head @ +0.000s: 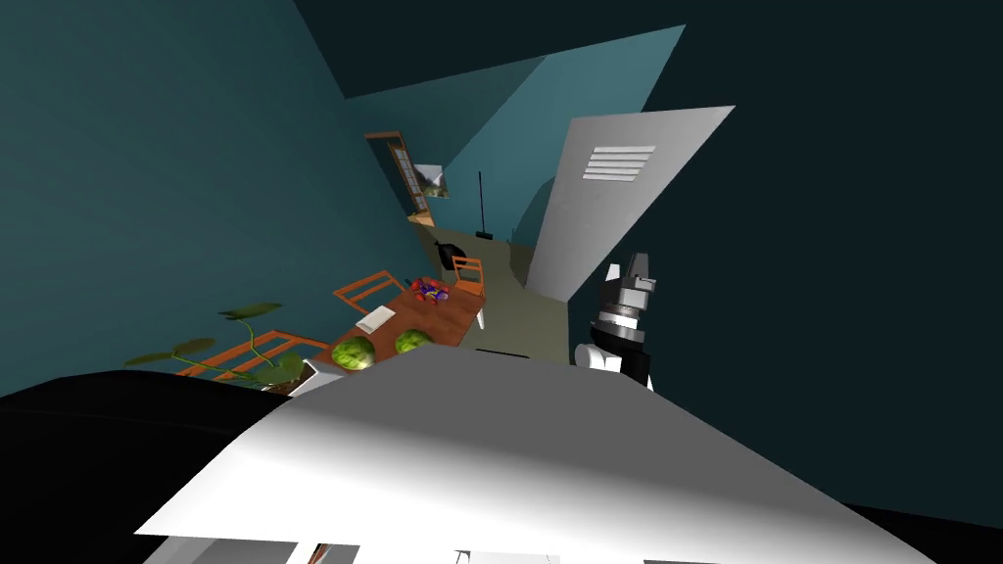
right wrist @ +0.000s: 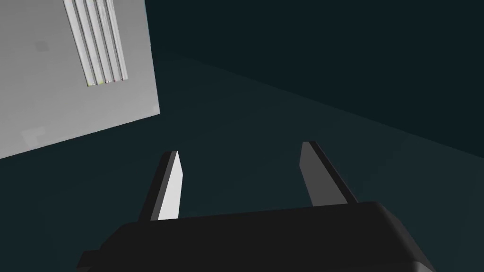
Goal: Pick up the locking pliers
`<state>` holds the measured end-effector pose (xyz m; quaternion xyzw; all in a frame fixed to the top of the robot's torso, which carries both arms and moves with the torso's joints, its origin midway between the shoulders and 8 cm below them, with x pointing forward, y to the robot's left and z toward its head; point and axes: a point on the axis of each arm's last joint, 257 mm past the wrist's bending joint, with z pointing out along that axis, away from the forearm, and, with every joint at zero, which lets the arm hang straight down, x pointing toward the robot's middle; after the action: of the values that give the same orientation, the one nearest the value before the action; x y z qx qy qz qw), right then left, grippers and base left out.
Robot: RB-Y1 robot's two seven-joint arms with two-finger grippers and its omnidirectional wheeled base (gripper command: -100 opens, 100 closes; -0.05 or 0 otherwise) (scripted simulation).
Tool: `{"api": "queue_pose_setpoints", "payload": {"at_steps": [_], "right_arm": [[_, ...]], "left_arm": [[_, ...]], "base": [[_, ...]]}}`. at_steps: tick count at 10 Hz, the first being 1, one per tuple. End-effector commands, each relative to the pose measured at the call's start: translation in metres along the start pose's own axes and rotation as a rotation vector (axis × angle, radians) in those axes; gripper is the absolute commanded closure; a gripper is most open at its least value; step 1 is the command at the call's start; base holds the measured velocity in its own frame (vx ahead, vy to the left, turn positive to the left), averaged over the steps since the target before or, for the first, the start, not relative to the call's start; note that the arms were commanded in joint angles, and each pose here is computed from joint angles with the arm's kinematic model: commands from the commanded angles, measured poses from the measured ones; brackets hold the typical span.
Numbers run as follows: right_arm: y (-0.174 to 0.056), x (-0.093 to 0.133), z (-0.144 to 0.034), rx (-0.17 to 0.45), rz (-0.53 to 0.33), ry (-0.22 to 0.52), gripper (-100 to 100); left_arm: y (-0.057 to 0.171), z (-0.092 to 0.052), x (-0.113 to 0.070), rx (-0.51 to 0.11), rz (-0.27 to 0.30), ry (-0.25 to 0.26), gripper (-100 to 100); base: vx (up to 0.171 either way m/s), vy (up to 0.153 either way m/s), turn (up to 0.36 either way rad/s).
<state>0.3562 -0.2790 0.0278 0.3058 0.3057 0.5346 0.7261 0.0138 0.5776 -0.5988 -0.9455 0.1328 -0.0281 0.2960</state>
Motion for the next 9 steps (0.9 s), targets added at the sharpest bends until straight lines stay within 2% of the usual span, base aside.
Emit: {"api": "queue_pose_setpoints", "payload": {"at_steps": [1,2,3,4,5,8,9], "right_arm": [[0.000,0.000,0.000,0.000,0.000,0.000,0],[0.000,0.000,0.000,0.000,0.000,0.000,0],[0.000,0.000,0.000,0.000,0.000,0.000,0],[0.000,0.000,0.000,0.000,0.000,0.000,0],[0.000,0.000,0.000,0.000,0.000,0.000,0],[0.000,0.000,0.000,0.000,0.000,0.000,0],[0.000,0.000,0.000,0.000,0.000,0.000,0]], "left_arm": [[0.013,-0.001,-0.010,-0.032,-0.028,-0.033,-100],[0.009,0.001,-0.006,-0.020,-0.017,-0.020,-100],[0.011,0.001,-0.007,-0.022,-0.020,-0.022,0],[0.016,0.002,0.019,-0.019,0.015,0.004,-100],[0.016,0.002,0.019,-0.019,0.015,0.004,-100],[0.026,0.002,0.056,-0.016,0.068,0.042,-100],[0.026,0.002,0.056,-0.016,0.068,0.042,-100]], "base": [[0.057,0.053,-0.150],[0.023,0.027,-0.030],[0.005,0.005,0.004],[0.000,0.057,0.341],[0.005,0.055,0.155],[0.009,0.061,0.197],[0.007,0.040,0.038]]}}
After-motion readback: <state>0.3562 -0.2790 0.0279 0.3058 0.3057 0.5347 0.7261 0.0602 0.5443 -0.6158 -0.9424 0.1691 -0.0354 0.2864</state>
